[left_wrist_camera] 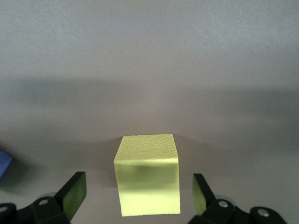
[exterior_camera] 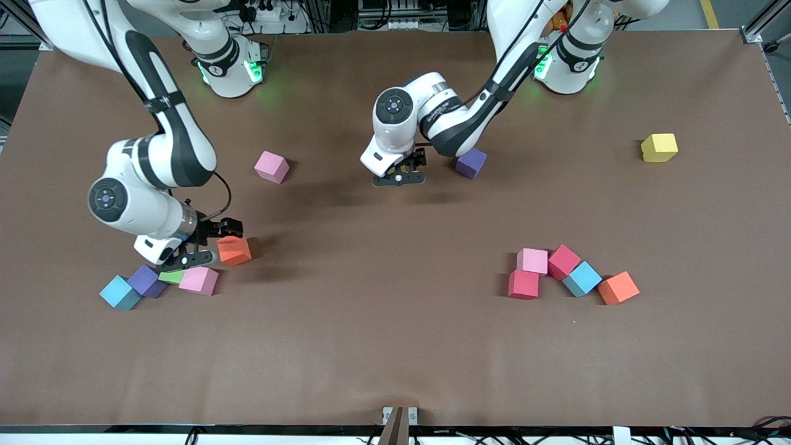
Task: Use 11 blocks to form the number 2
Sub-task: 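Grasp the yellow block with the left gripper while the right gripper reaches orange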
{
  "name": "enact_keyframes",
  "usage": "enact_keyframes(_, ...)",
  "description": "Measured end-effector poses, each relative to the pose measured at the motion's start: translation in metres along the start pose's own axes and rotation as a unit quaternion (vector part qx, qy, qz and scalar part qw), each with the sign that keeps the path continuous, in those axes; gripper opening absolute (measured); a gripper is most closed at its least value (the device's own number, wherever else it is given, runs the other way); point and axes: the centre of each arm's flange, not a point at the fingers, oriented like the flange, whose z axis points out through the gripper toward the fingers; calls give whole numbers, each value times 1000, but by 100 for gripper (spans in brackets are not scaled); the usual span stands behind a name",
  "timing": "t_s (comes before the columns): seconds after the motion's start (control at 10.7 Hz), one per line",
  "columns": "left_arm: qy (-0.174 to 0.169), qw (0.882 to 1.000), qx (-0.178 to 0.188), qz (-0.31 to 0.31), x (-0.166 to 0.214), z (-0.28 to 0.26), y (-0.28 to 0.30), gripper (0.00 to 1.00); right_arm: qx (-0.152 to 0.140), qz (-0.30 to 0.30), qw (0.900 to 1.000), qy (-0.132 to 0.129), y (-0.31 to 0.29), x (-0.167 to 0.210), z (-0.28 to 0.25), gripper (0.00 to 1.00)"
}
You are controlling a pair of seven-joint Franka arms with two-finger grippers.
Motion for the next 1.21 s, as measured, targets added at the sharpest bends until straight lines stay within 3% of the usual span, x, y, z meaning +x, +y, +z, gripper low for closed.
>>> enact_keyframes(0.47, -9, 1000, 4, 3, -5, 25, 2, 100, -10, -26, 998, 52, 7, 0, 45, 100)
enact_keyframes(0.84, -17, 1000, 13, -8, -8, 43, -4, 98, -12, -29, 998, 52, 9, -9, 67, 100)
enact_keyframes(1.12, -18, 1000, 11, -10, -10, 43, -2, 61, -12, -29, 998, 49, 9, -10, 74, 100)
enact_keyframes(1.21, -22, 1000, 9, -4, -17, 43, 2, 59, -12, -30, 998, 49, 9, -10, 74, 100)
